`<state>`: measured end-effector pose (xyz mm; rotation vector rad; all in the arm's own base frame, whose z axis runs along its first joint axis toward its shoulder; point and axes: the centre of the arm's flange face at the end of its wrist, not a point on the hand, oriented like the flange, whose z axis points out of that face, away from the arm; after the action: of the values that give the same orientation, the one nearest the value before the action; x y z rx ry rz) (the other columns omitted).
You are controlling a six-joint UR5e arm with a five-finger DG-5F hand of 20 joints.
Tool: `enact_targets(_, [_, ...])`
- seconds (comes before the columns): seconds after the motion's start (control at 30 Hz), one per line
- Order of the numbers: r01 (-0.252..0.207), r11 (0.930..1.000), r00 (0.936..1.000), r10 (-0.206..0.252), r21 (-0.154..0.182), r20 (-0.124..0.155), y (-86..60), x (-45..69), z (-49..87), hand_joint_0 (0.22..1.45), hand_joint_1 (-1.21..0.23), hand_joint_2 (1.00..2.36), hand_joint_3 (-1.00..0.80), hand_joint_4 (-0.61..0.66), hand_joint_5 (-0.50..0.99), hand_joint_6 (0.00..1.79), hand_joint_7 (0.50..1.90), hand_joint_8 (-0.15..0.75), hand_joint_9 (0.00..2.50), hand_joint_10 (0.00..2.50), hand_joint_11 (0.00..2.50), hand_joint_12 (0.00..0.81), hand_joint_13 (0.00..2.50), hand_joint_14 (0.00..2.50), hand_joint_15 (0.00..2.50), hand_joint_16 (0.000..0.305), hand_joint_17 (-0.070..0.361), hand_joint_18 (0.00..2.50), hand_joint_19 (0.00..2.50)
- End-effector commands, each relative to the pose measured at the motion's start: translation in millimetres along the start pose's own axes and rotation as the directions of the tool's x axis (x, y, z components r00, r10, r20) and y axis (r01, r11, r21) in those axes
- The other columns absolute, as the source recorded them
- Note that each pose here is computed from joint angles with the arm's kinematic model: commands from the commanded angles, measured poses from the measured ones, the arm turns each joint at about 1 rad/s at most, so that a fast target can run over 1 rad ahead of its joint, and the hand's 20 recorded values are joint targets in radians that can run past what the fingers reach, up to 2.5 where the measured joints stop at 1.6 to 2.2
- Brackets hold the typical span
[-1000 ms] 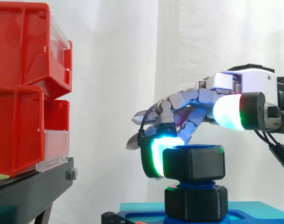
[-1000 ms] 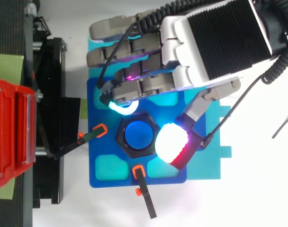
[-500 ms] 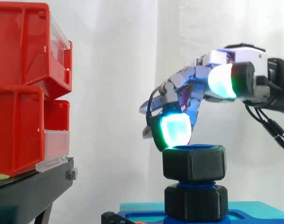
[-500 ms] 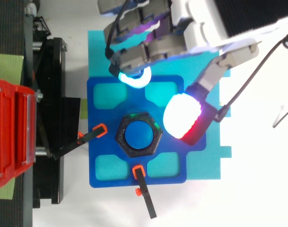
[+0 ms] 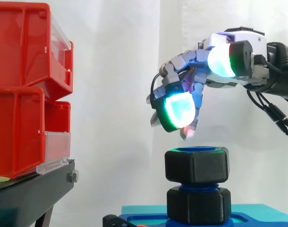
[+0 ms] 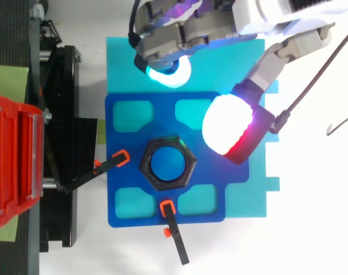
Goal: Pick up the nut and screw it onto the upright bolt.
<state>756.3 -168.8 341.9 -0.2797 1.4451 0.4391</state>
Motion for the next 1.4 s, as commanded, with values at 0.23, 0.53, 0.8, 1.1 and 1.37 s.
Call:
enact_targets(0.23, [-0.007,0.9995,0.9998,0.007,0.03,0.016,25.5,41.0,21.0,0.51,-0.08,1.0,-0.5,0.24,-0.07,0.5,0.82,0.231,0.98,0.0,0.0,0.247,0.61,0.0,0.0,0.029,0.066,0.35,0.08])
enact_targets(0.53, [-0.032,0.9994,0.999,0.031,0.016,0.033,42.1,59.6,29.7,0.51,-0.07,1.0,-0.5,0.23,-0.08,0.5,0.75,0.223,0.9,0.0,0.0,0.264,0.52,0.0,0.0,0.03,0.068,0.26,0.04])
enact_targets(0.8, [-0.056,0.9983,0.9983,0.056,0.014,-0.016,50.8,67.6,28.9,0.51,-0.04,1.0,-0.5,0.26,-0.06,0.5,0.91,0.24,0.9,0.0,0.0,0.27,0.51,0.0,0.0,0.031,0.069,0.24,0.04])
enact_targets(1.1, [-0.062,0.9981,0.9976,0.062,0.006,-0.03,58.9,70.0,32.8,0.51,-0.04,1.0,-0.5,0.24,-0.03,0.51,1.11,0.249,0.91,0.0,0.0,0.268,0.52,0.0,0.0,0.03,0.068,0.24,0.03])
enact_targets(1.37, [-0.065,0.9979,0.9974,0.065,-0.001,-0.032,63.0,70.8,35.3,0.52,-0.06,1.0,-0.5,0.18,0.01,0.5,1.32,0.261,0.98,0.0,0.0,0.26,0.57,0.0,0.0,0.029,0.065,0.3,0.06])
